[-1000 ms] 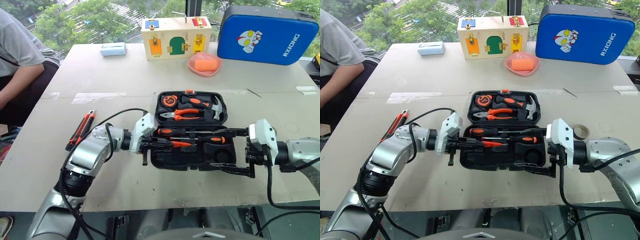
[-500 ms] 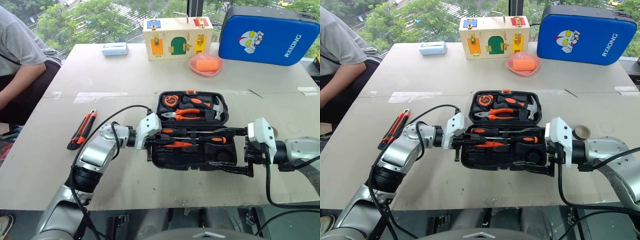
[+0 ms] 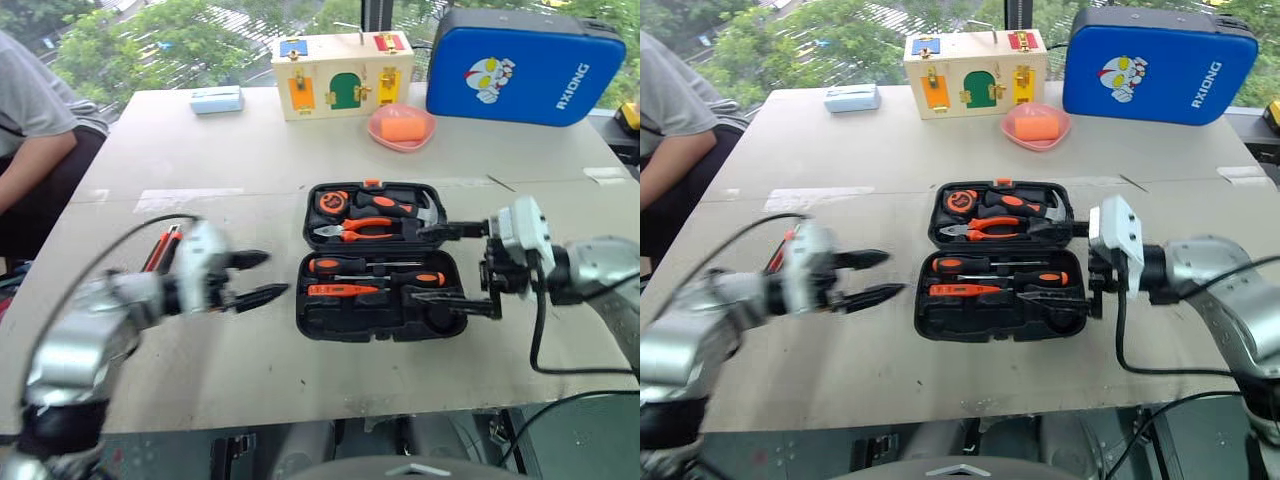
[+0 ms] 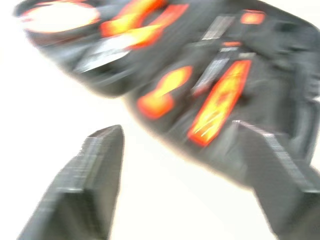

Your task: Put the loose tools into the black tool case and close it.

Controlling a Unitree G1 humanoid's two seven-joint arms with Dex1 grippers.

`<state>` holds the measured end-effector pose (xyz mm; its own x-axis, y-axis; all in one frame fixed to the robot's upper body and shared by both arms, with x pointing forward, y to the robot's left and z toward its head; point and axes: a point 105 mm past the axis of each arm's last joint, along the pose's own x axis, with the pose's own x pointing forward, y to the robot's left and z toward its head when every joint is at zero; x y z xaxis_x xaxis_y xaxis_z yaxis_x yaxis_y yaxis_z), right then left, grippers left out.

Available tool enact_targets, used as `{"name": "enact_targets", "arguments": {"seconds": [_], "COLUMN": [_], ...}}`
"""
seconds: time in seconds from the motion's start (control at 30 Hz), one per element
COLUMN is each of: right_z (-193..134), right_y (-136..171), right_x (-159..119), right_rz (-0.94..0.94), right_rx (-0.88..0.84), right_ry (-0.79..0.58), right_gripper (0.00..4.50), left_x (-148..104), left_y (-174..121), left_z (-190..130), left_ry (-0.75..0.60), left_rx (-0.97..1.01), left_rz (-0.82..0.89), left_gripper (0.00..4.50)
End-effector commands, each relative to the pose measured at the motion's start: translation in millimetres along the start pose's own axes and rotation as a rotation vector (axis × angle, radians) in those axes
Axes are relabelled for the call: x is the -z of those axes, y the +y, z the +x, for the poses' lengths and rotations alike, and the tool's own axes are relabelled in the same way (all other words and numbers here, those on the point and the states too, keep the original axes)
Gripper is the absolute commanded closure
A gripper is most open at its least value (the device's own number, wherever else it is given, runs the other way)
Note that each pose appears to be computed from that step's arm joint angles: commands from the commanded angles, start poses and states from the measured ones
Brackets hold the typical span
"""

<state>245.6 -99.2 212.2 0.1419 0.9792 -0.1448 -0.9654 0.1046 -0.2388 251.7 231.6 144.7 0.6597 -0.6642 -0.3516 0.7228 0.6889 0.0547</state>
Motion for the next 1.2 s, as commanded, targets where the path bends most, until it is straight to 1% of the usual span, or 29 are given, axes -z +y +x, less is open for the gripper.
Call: {"name": "enact_targets", "arguments": {"seconds": [0.03, 0.1, 0.17, 0.27, 0.33, 0.43, 0.57, 0.63, 0.73, 0.8, 0.93, 1.03, 1.1, 1.13, 1.17, 1.2], "right_z": [5.6, 10.9, 13.9, 16.4, 16.5, 15.9, 12.5, 11.0, 10.0, 10.6, 12.9, 14.6, 14.3, 13.6, 12.9, 12.5], "right_y": [1.0, -1.5, -3.4, -5.8, -7.7, -8.9, -7.3, -4.6, -1.2, 0.7, 5.9, 9.3, 8.5, 7.5, 6.8, 6.2], "right_x": [-11.9, -14.2, -14.9, -13.8, -12.0, -6.8, -3.1, -3.5, -5.0, -6.7, -8.3, -10.2, -11.4, -11.7, -11.9, -11.9], "right_rz": [-0.035, -0.048, -0.056, -0.063, -0.063, -0.060, -0.066, -0.066, -0.068, -0.072, -0.068, -0.066, -0.067, -0.068, -0.069, -0.072], "right_rx": [-0.092, -0.136, -0.170, -0.203, -0.212, -0.221, -0.217, -0.213, -0.194, -0.174, -0.154, -0.145, -0.131, -0.123, -0.117, -0.113], "right_ry": [-0.043, -0.055, -0.061, -0.065, -0.065, -0.057, -0.045, -0.043, -0.041, -0.045, -0.051, -0.051, -0.046, -0.042, -0.037, -0.031], "right_gripper": [0.00, 0.00, 0.00, 0.00, 0.00, 0.00, 0.00, 0.00, 0.00, 0.00, 0.00, 0.00, 0.00, 0.00, 0.00, 0.00], "left_x": [12.8, 40.1, 60.3, 73.6, 76.3, 72.7, 57.7, 54.1, 57.5, 60.9, 62.1, 74.0, 81.4, 84.3, 85.9, 87.2], "left_y": [8.9, 8.1, 2.5, 0.2, 1.7, 19.0, 58.1, 76.8, 102.6, 114.3, 128.3, 135.8, 138.3, 137.2, 136.1, 135.1], "left_z": [-49.3, -85.9, -113.5, -137.2, -145.1, -140.4, -122.8, -117.2, -109.3, -97.1, -75.8, -67.1, -66.5, -66.7, -66.9, -67.4], "left_ry": [0.014, 0.061, 0.091, 0.111, 0.119, 0.123, 0.143, 0.166, 0.224, 0.247, 0.258, 0.306, 0.332, 0.342, 0.347, 0.352], "left_rx": [-0.226, -0.386, -0.502, -0.610, -0.650, -0.648, -0.606, -0.609, -0.617, -0.577, -0.527, -0.524, -0.528, -0.518, -0.508, -0.500], "left_rz": [-0.054, -0.127, -0.194, -0.242, -0.247, -0.222, -0.191, -0.192, -0.182, -0.204, -0.233, -0.233, -0.250, -0.258, -0.259, -0.260], "left_gripper": [0.06, 0.06, 0.06, 0.06, 0.06, 0.06, 0.06, 0.06, 0.06, 0.06, 0.06, 0.06, 0.55, 1.10, 1.10, 1.64]}}
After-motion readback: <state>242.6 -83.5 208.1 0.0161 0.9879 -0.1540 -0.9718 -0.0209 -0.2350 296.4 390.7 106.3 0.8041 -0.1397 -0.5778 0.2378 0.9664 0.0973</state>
